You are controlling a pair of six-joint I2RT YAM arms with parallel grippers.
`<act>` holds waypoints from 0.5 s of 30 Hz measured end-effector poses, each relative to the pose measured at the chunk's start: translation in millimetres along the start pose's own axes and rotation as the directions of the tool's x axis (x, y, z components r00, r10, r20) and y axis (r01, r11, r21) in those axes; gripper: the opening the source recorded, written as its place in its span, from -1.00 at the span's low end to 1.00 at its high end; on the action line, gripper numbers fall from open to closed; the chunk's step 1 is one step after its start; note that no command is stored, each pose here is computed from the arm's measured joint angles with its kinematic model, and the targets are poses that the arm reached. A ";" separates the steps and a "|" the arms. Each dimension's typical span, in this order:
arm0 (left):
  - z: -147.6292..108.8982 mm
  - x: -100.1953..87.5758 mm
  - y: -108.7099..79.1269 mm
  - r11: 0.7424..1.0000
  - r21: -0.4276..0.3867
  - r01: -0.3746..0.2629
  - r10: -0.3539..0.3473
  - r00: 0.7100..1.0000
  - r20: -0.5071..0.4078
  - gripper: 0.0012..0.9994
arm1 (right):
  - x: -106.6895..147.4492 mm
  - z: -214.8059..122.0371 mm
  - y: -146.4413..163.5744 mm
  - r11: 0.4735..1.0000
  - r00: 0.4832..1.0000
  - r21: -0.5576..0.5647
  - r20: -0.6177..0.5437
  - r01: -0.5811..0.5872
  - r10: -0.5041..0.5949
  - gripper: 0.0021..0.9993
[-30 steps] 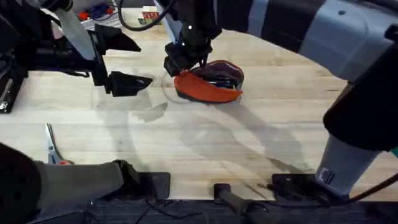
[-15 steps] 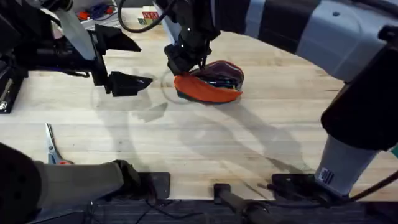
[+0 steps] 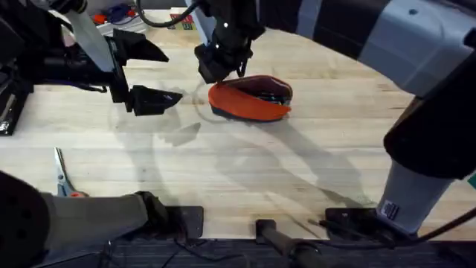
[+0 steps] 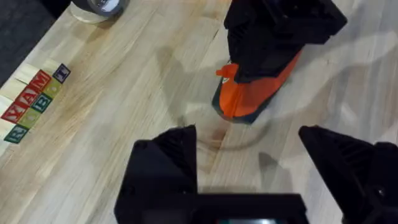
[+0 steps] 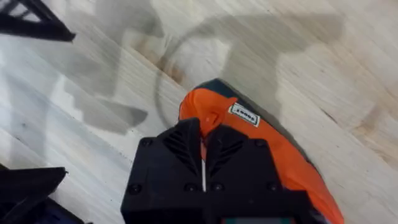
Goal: Unzip the bag, pick up the pens from the table one at a time and place them inside, then zip the bag closed.
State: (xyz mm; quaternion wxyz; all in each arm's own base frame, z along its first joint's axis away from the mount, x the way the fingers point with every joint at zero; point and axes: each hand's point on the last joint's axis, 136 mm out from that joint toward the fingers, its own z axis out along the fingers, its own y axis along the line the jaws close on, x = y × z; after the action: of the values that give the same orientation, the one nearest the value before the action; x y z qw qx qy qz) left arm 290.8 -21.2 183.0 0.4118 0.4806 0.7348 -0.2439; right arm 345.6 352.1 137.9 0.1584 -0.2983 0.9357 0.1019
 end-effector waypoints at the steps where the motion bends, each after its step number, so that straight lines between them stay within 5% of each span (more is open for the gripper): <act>1: 0.0 0.0 0.1 1.000 0.000 0.000 0.000 1.000 0.000 0.99 | 0.2 -0.3 -0.1 1.000 1.000 0.001 -0.001 0.000 0.000 -0.94; 15: 0.0 0.0 0.0 1.000 0.000 0.000 0.000 1.000 0.000 0.99 | 1.6 -0.4 -0.7 1.000 1.000 0.003 -0.007 0.000 0.000 -0.94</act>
State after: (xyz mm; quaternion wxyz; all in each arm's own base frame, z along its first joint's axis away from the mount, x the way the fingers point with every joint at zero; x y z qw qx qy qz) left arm 290.8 -21.2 183.0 0.4118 0.4806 0.7348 -0.2439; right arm 344.6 350.7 137.6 0.1558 -0.2983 0.9364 0.0993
